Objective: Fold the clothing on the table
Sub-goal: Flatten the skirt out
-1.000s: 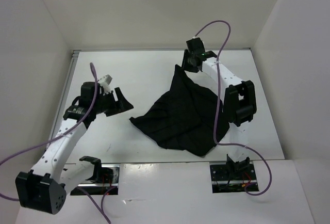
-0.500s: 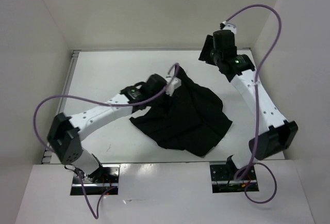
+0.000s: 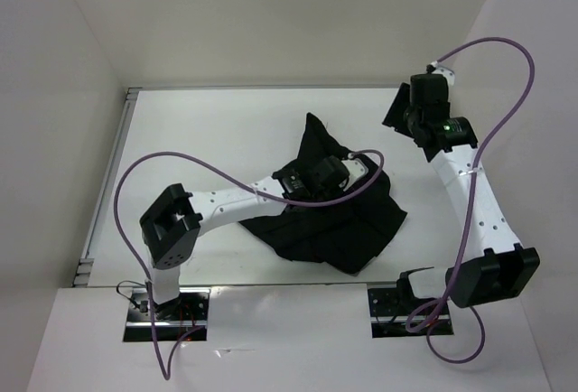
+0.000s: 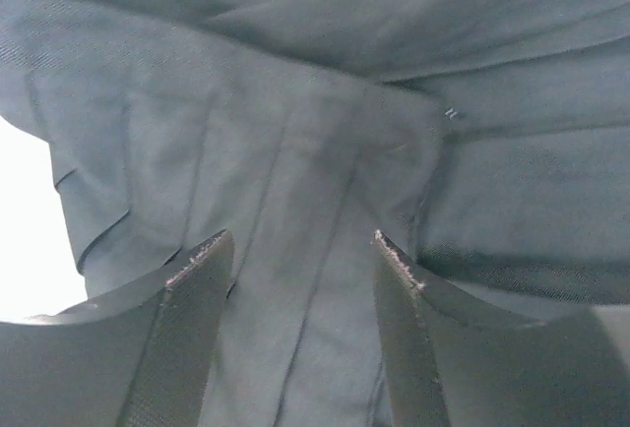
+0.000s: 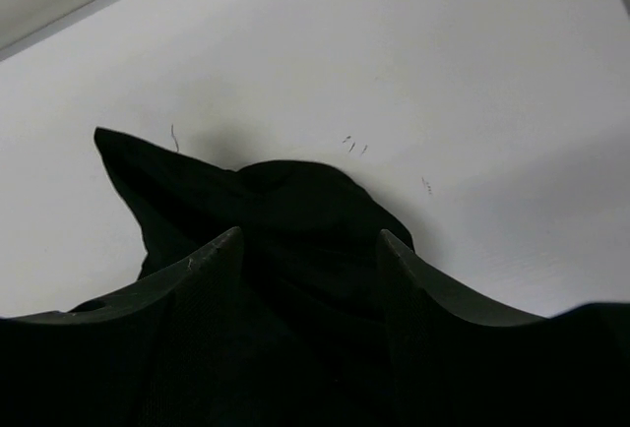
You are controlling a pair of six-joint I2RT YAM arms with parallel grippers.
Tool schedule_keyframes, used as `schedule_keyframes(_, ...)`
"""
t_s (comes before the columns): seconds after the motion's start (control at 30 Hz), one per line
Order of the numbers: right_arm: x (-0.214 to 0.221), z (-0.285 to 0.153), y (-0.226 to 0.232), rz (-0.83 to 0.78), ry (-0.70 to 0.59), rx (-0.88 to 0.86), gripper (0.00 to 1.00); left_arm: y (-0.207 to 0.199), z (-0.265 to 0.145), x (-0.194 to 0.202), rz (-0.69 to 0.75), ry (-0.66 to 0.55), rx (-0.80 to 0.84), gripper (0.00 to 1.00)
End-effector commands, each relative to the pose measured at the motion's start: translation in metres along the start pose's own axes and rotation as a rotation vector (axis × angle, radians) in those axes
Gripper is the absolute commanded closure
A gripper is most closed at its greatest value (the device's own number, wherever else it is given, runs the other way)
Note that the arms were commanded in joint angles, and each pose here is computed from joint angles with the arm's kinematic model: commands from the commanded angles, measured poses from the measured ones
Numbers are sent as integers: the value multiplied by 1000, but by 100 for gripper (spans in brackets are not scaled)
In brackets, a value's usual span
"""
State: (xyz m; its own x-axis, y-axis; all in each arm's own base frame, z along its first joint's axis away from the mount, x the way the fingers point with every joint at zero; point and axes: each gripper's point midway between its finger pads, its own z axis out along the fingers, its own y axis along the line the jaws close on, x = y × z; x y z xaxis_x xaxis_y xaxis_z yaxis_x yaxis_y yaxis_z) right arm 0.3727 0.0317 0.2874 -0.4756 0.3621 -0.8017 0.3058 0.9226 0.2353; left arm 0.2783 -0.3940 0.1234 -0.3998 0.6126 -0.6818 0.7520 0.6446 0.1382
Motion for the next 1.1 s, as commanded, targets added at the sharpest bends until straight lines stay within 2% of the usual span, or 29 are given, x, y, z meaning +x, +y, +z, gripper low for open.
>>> schedule_keyframes(0.0,-22,-24,-20,50,-80,18,38,-11,12,-23,27,-87,-13,34)
schedule_keyframes(0.2,-37,-39,-23,79,-134,15,35,-52,29,-12,81,-50,102,30)
schedule_keyframes(0.8,-48,-48,-37,106,-164,60,34,-76,60,7,87,-9,171,29)
schedule_keyframes(0.87,-48,-48,-37,106,-164,60,34,-77,65,13,89,0,171,34)
schedule_keyframes(1.07,-54,-56,-36,111,-180,53,34,-71,79,22,82,9,120,41)
